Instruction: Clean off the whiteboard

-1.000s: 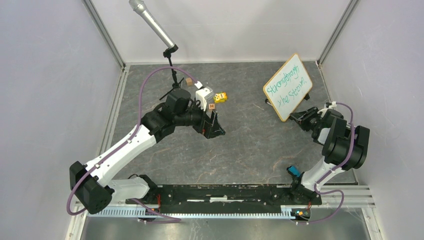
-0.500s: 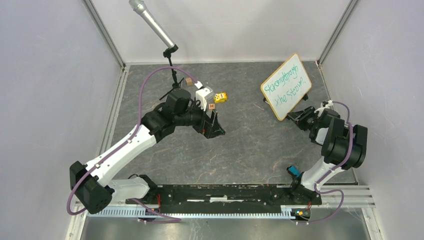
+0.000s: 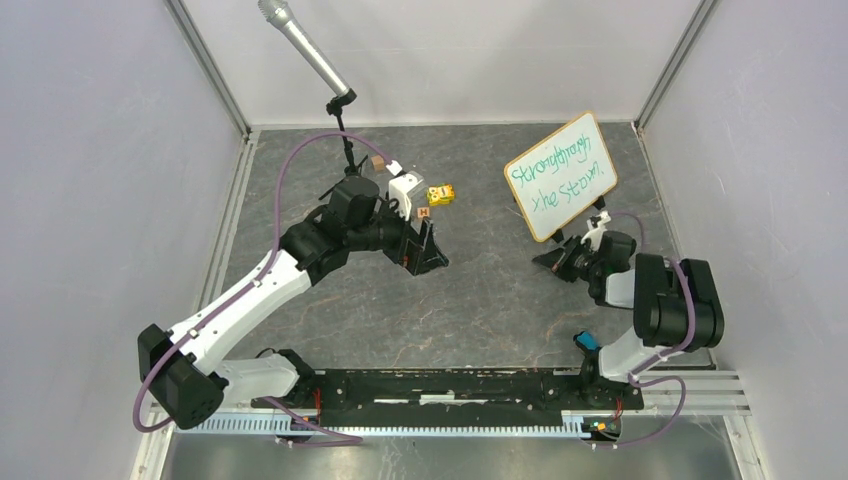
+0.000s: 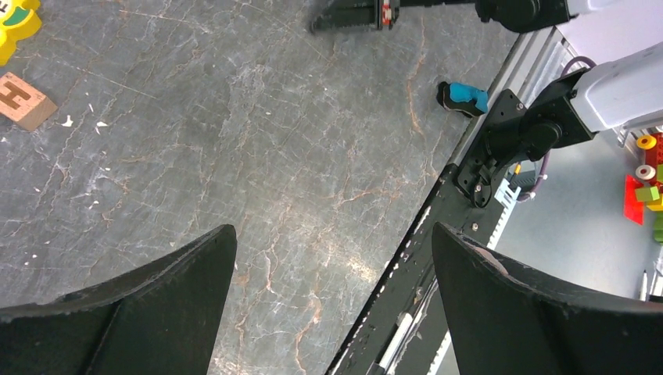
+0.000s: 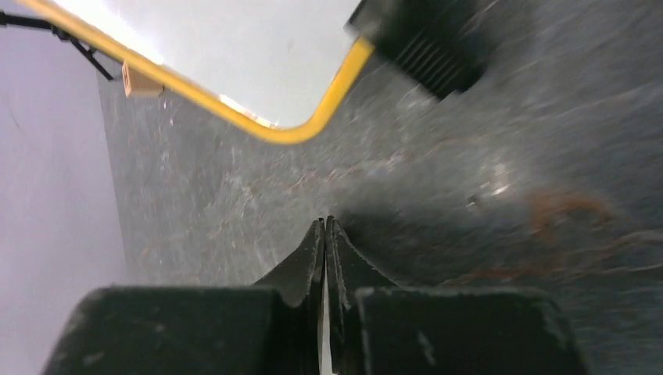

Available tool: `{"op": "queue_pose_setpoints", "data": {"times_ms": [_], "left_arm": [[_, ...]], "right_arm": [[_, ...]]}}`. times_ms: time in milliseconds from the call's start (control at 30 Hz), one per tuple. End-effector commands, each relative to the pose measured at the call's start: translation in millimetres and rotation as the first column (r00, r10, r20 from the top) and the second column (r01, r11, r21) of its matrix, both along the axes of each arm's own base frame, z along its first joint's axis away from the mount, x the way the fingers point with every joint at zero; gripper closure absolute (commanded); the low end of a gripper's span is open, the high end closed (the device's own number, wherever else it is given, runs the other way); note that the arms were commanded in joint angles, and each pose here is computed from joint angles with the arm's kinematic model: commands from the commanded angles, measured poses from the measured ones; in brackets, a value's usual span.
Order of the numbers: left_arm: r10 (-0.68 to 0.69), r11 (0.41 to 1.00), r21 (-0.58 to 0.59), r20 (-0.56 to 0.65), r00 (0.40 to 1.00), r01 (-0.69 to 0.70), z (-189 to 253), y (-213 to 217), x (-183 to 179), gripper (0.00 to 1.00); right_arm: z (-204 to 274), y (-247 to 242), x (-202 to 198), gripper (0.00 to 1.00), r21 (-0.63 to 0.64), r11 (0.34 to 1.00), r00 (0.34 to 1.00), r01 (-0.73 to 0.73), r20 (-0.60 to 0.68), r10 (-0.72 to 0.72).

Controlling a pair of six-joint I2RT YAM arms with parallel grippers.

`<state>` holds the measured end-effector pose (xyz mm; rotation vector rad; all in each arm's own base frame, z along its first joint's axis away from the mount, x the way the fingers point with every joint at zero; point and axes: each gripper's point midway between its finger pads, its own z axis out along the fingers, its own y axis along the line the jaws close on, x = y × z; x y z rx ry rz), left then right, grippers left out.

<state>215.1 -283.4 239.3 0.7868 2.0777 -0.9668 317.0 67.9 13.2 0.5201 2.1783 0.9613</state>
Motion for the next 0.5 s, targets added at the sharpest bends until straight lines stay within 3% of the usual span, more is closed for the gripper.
{"op": "queue_pose_setpoints", "data": {"times_ms": [0, 100, 200, 300, 467], "left_arm": [[0.001, 0.998, -0.057, 0.103, 0.995, 0.005, 28, 2, 6, 0.0], [0.009, 0.998, -0.067, 0.111, 0.994, -0.002, 29, 3, 7, 0.0], [0.011, 0.997, -0.073, 0.105, 0.994, -0.003, 30, 3, 8, 0.0], [0.013, 0.997, -0.075, 0.105, 0.994, -0.005, 30, 4, 8, 0.0], [0.014, 0.997, -0.073, 0.104, 0.995, -0.006, 29, 4, 9, 0.0]], "right_arm": [[1, 18, -22, 0.96, -0.033, 0.996, 0.997, -0.077, 0.009, 0.078], [7, 15, -25, 0.9, -0.064, 0.996, 0.997, -0.06, 0.04, 0.062], [15, 1, -13, 0.62, -0.116, 0.993, 0.998, 0.01, 0.057, -0.003], [29, -17, 6, 0.42, -0.107, 0.989, 0.991, 0.101, 0.102, -0.09], [39, -38, 34, 0.37, -0.049, 0.978, 0.974, 0.201, 0.118, -0.194]]}}
